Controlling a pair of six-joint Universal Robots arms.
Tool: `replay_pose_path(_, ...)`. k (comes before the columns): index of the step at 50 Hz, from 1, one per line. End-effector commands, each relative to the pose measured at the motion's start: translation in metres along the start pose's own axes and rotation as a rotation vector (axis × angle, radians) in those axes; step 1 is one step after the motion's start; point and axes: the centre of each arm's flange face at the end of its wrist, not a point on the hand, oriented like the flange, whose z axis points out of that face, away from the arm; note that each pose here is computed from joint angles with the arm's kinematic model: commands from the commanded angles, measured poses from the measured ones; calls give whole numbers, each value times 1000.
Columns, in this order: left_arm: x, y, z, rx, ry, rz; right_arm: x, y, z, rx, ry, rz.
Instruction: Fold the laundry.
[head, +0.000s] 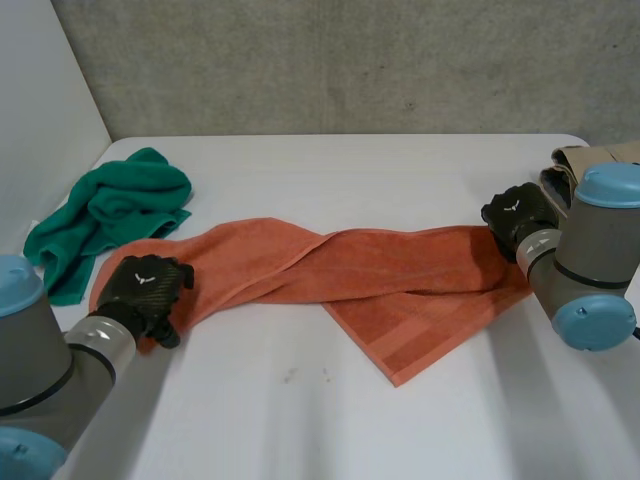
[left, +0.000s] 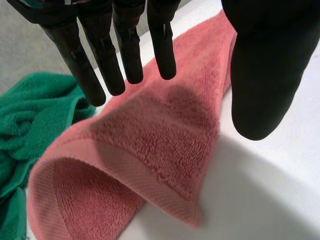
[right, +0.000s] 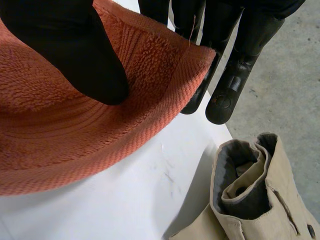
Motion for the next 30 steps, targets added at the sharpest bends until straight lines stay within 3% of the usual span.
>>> replay_pose_path(1,-2,7,17,-1,-47,4,-2,-1,-3,-1,-6,0)
replay_pose_path(17,-3,9,41,39,-70,11,2,-1,-9,-5,-2,1)
replay_pose_path(30,-18,-42,19,147,-103,37,27,-21,-38,1,15,-21)
